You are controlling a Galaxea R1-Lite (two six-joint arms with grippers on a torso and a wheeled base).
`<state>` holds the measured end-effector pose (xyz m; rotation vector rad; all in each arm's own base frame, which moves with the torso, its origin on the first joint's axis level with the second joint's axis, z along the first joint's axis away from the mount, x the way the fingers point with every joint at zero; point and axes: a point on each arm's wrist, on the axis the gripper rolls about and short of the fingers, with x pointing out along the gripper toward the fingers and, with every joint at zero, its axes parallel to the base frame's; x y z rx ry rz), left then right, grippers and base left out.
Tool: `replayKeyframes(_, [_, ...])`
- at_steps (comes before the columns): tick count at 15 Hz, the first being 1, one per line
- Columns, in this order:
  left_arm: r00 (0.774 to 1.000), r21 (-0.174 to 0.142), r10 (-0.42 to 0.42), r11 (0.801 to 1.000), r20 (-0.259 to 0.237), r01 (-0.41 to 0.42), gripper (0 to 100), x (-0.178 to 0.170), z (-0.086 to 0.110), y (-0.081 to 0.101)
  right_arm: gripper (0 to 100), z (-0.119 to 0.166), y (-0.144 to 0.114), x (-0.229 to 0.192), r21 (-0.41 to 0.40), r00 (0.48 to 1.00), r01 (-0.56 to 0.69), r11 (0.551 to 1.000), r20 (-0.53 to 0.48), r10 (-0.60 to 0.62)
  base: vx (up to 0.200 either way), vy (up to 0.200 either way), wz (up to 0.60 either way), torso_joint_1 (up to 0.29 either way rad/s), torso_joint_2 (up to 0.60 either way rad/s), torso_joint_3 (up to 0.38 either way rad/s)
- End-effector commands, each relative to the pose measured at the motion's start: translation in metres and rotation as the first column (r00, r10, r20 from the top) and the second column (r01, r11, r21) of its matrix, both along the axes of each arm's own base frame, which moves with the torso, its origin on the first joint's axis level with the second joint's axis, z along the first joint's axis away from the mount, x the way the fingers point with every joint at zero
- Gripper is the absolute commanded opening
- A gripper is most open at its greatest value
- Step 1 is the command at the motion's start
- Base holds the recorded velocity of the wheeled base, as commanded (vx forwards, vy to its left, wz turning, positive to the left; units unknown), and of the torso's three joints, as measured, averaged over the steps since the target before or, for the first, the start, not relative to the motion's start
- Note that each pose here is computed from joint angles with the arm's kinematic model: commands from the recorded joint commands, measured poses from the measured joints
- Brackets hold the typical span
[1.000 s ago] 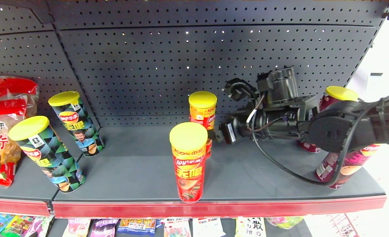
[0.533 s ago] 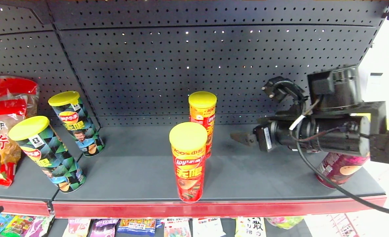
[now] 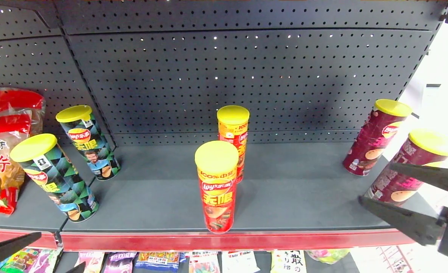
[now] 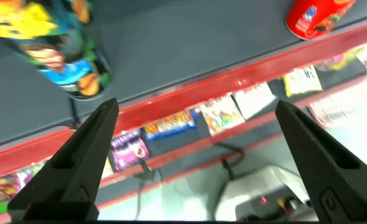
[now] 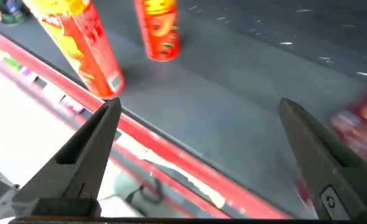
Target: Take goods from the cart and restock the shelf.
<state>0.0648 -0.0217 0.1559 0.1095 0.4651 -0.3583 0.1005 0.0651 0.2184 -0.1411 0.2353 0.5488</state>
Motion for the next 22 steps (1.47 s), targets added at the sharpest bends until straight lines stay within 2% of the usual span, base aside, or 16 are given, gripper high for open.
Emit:
replayKeyframes(1, [0.994,0.0,-0.001,1.0,-0.111,0.001,100,0.036,0.0,-0.012,100,-0.025,-0.048,-0.066,0.096,0.973,0.143,0.985,0.171,-0.158,0.0,0.0,0.0,0.0,0.0,0.0])
replayKeyframes(3, [0.993,-0.015,0.007,1.0,-0.121,-0.009,100,0.064,-0.004,-0.021,100,-0.038,-0.064,-0.088,0.105,0.937,0.285,0.953,0.181,-0.3,0.0,0.0,0.0,0.0,0.0,0.0])
replayKeyframes(5, [0.986,0.001,-0.002,1.0,-0.168,0.002,100,0.083,-0.014,-0.029,100,-0.052,-0.073,-0.106,0.072,0.908,0.386,0.919,0.147,-0.393,0.0,0.0,0.0,0.0,0.0,0.0])
replayKeyframes(7, [0.981,0.009,-0.018,1.0,-0.193,0.02,100,0.095,-0.017,-0.036,100,-0.06,-0.074,-0.114,0.07,0.884,0.44,0.895,0.142,-0.445,0.0,0.0,0.0,0.0,0.0,0.0])
replayKeyframes(11, [0.964,0.026,-0.088,0.995,-0.25,0.097,100,0.123,-0.024,-0.063,100,-0.073,-0.076,-0.118,0.072,0.879,0.449,0.891,0.144,-0.455,0.0,0.0,0.0,0.0,0.0,0.0])
replayKeyframes(14, [0.957,0.029,-0.124,0.99,-0.262,0.136,100,0.145,-0.024,-0.084,100,-0.078,-0.076,-0.119,0.072,0.879,0.449,0.891,0.144,-0.455,0.0,0.0,0.0,0.0,0.0,0.0])
replayKeyframes(22, [0.939,0.038,-0.17,0.981,-0.299,0.19,100,0.172,-0.037,-0.112,100,-0.08,-0.076,-0.119,0.067,0.881,0.447,0.892,0.138,-0.452,0.0,0.0,0.0,0.0,0.0,0.0])
